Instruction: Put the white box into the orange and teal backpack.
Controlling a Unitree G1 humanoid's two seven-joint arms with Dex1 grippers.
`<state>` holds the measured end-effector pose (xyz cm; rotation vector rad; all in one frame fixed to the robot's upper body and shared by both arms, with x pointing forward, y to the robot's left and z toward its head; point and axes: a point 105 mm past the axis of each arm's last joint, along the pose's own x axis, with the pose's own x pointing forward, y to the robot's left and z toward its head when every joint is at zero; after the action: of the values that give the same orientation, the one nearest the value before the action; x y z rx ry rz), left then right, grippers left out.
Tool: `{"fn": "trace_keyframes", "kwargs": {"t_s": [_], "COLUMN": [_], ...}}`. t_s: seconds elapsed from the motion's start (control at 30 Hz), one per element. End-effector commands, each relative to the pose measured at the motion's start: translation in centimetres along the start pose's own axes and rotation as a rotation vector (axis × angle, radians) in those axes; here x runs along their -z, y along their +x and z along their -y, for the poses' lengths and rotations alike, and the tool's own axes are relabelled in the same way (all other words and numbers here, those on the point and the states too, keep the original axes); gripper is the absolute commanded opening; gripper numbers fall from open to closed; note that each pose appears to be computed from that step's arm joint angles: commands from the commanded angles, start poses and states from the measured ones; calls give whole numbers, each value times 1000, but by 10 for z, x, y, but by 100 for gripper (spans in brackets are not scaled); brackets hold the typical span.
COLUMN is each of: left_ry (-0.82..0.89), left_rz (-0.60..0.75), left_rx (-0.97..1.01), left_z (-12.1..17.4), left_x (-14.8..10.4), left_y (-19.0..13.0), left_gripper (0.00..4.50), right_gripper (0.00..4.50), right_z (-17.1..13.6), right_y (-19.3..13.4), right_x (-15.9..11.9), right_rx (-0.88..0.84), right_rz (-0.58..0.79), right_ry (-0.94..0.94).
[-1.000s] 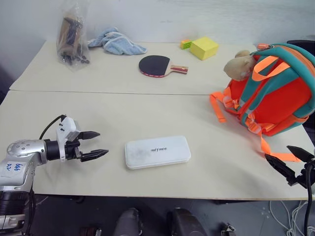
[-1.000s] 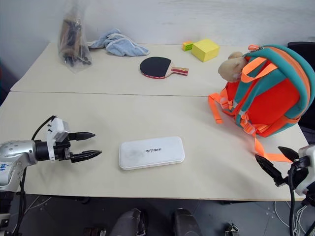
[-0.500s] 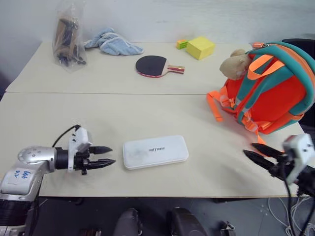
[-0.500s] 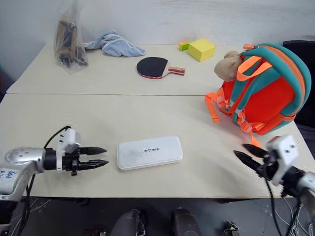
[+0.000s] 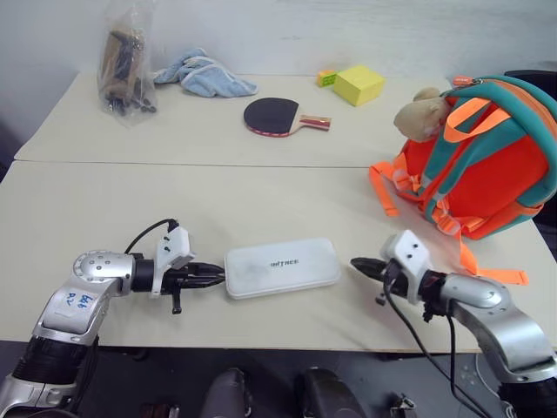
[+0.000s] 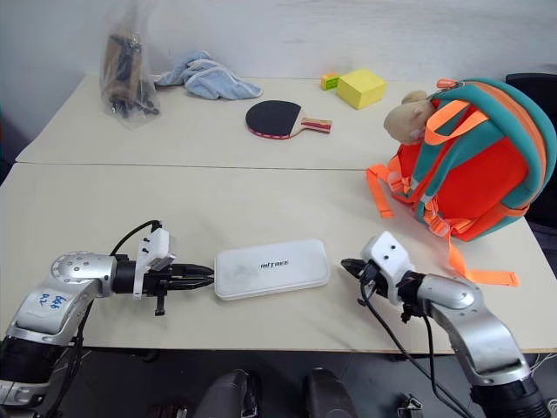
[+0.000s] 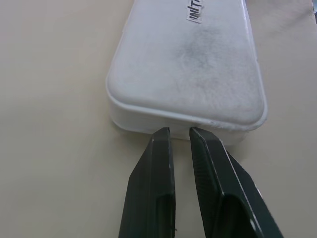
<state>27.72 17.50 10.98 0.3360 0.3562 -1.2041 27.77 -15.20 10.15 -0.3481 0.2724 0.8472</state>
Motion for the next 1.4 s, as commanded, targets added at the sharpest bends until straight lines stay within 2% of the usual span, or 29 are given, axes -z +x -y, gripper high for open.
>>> {"fn": "trace_keyframes", "kwargs": {"t_s": [0.03,0.3,0.5,0.67,0.77,0.83,0.9,1.1,1.23,1.4], "left_ry": [45,47,55,15,-28,-74,-217,-692,-820,-964], "left_rz": [11,47,52,16,-6,5,43,28,-30,-120], "left_rx": [5,-29,-43,-45,-55,-50,-24,95,145,172], "left_z": [-3,-21,-34,-39,-44,-44,-42,-29,-17,-4], "left_x": [-6,-11,-13,-5,1,1,-2,5,11,22], "left_y": [2,16,16,5,-5,-8,-10,-22,-18,6], "left_gripper": [64,64,64,64,126,186,253,441,446,446], "right_gripper": [1,1,1,1,0,0,0,0,0,0], "right_z": [-8,-27,-15,-6,5,8,6,4,9,10], "right_y": [3,-5,-8,-16,-19,-15,-9,-1,3,9], "right_x": [-6,-2,-2,3,3,0,-2,-2,-2,-4], "right_rx": [-27,-69,-29,-18,8,15,4,-26,-23,-17], "right_rz": [18,17,13,-16,-19,-6,5,4,3,13], "right_ry": [-19,19,19,0,-12,-8,-9,-34,-48,-61]}}
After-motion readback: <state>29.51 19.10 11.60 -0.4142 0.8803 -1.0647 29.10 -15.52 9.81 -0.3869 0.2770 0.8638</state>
